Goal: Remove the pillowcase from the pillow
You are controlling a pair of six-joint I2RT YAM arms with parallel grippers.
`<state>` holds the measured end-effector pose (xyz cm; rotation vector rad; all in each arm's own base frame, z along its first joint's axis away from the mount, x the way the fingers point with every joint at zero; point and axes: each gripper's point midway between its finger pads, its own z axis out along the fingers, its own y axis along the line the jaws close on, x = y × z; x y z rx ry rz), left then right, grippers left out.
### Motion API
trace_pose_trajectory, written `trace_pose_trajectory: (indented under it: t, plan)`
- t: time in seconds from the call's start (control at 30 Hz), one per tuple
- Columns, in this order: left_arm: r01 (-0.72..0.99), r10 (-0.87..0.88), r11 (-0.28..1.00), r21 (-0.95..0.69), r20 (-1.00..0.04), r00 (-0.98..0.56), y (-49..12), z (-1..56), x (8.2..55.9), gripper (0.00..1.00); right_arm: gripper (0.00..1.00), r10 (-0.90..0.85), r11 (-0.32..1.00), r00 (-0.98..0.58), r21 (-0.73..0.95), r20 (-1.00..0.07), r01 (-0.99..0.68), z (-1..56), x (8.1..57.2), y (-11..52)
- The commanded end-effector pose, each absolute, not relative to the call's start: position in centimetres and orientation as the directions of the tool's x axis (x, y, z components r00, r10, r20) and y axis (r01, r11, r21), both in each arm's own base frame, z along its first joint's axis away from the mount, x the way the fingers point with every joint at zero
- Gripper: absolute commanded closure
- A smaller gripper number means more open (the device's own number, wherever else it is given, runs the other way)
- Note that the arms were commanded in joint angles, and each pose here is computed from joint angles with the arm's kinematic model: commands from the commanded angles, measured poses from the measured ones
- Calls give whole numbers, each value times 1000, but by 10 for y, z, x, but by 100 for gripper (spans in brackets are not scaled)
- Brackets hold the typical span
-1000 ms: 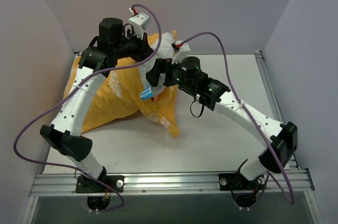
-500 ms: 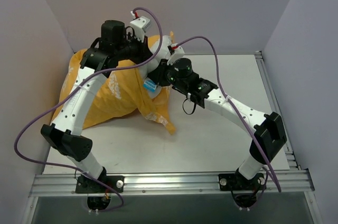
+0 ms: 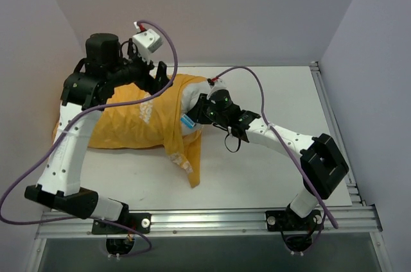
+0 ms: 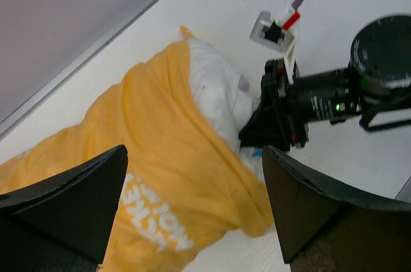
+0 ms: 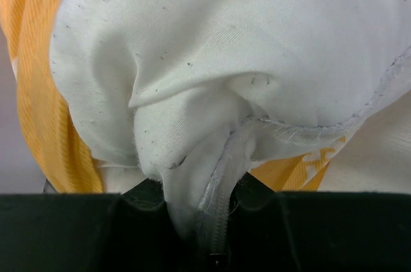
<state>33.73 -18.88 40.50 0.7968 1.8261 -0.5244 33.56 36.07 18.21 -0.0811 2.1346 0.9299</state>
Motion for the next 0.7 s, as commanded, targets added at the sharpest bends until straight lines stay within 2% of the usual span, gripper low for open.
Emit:
trace_pose_trajectory:
  t: [0.0,0.17,0.27,0.4,0.43,0.5,0.53,0.6,0.67]
  plan:
    - [762,482,645,58,-805,-347,-159,335,299,6,100,354,582,-613,680,-706,-447,255,331,373]
    - [753,569,640,154,-753,-329,-158,284,288,6,100,359,556,-629,699,-690,-450,254,328,382]
    - [737,576,657,159,-736,-355,-158,268,298,6,100,344,550,-642,702,-685,-453,249,321,390]
    - [671,600,701,244,-711,-368,-147,246,326,5,100,356,536,-640,710,-680,-456,255,316,391]
    - [652,608,711,263,-696,-382,-142,241,331,14,100,360,539,-638,710,-681,-453,256,316,388]
    - [631,594,729,265,-704,-389,-137,242,335,43,100,356,552,-634,702,-686,-450,257,316,383]
    - [631,584,732,259,-715,-385,-136,244,334,71,100,359,562,-629,698,-689,-443,257,320,379]
    - [646,573,726,236,-728,-377,-139,243,330,91,100,354,577,-628,690,-693,-437,254,320,372]
    - [641,583,726,250,-719,-379,-134,238,327,96,100,362,582,-624,691,-693,-429,254,322,364]
